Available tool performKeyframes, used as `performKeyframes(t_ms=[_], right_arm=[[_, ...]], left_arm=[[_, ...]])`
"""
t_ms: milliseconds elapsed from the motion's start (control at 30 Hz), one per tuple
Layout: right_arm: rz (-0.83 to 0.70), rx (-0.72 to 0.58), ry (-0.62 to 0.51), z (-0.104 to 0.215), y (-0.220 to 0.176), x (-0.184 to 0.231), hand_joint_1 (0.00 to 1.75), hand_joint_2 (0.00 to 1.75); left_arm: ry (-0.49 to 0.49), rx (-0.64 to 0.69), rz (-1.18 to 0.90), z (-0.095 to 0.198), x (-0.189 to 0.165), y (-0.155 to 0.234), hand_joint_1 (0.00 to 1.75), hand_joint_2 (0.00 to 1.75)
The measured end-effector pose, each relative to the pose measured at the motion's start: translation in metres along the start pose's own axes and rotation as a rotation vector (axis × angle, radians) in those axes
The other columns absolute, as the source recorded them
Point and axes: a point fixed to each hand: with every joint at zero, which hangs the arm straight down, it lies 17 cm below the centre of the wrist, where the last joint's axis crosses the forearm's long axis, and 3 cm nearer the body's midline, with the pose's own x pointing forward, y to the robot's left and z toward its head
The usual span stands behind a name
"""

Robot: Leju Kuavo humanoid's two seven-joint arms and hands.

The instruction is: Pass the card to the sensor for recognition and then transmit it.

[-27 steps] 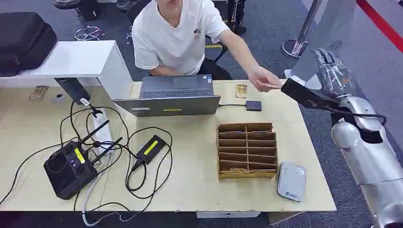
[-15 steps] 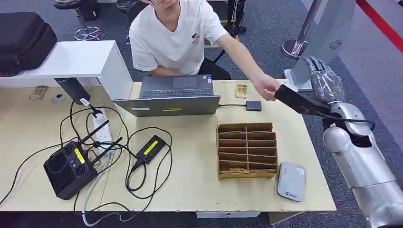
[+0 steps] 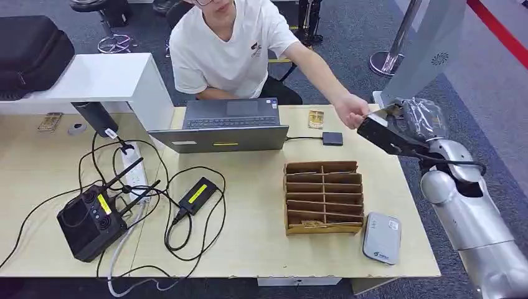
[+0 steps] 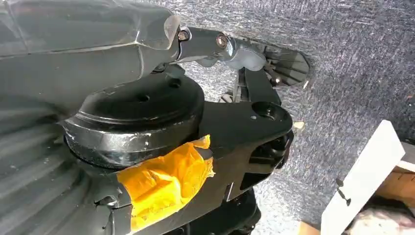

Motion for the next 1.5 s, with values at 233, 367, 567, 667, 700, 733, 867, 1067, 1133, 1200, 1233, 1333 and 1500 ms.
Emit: performKeyframes(t_ms=[233,367,567,667,700,733,867,1067,1133,1200,1233,1333,1500], right_arm=[[-0.007,-0.004,0.008,0.001,-0.001,-0.004,1.75,1.75],[-0.015,-0.005,0.012,0.004,0.001,-0.007,1.75,1.75],[-0.052,-0.025,0.006,0.017,0.009,-0.010,1.75,1.75],[-0.099,-0.049,-0.001,0.032,0.015,-0.010,1.75,1.75],[-0.112,-0.051,0.000,0.039,0.018,-0.011,1.75,1.75],[-0.125,-0.050,0.004,0.046,0.023,-0.014,1.75,1.75],[-0.163,-0.061,0.018,0.079,0.034,-0.021,1.75,1.75],[-0.189,-0.060,0.023,0.131,0.046,-0.027,1.75,1.75],[-0.192,-0.060,0.020,0.140,0.048,-0.025,1.75,1.75],[-0.195,-0.059,0.016,0.147,0.049,-0.023,1.75,1.75],[-0.199,-0.058,0.013,0.151,0.050,-0.021,1.75,1.75],[-0.209,-0.055,0.008,0.159,0.053,-0.017,1.75,1.75],[-0.232,-0.043,-0.001,0.174,0.062,-0.009,1.75,1.75]], left_arm=[[-0.027,-0.001,-0.007,0.000,0.004,0.000,0.00,1.75],[-0.024,-0.001,-0.006,0.000,0.004,0.000,0.00,1.75],[-0.028,-0.007,0.006,0.000,0.004,-0.001,0.00,1.75],[-0.064,-0.003,0.015,0.001,0.011,-0.001,0.00,1.75],[-0.073,0.001,0.017,0.001,0.012,0.000,0.00,1.75],[-0.083,0.018,0.015,0.000,0.014,0.003,0.00,1.75],[-0.173,0.117,-0.038,0.000,0.028,0.023,0.00,1.75],[-0.202,0.144,-0.038,0.000,0.036,0.036,0.00,1.75],[-0.191,0.132,-0.019,-0.001,0.035,0.035,0.00,1.75],[-0.176,0.120,0.001,-0.001,0.032,0.032,0.00,1.75],[-0.170,0.114,0.012,-0.001,0.031,0.031,0.00,1.75],[-0.160,0.096,0.033,-0.001,0.029,0.027,0.00,1.75],[-0.140,0.066,0.059,0.000,0.024,0.017,0.00,1.75]])
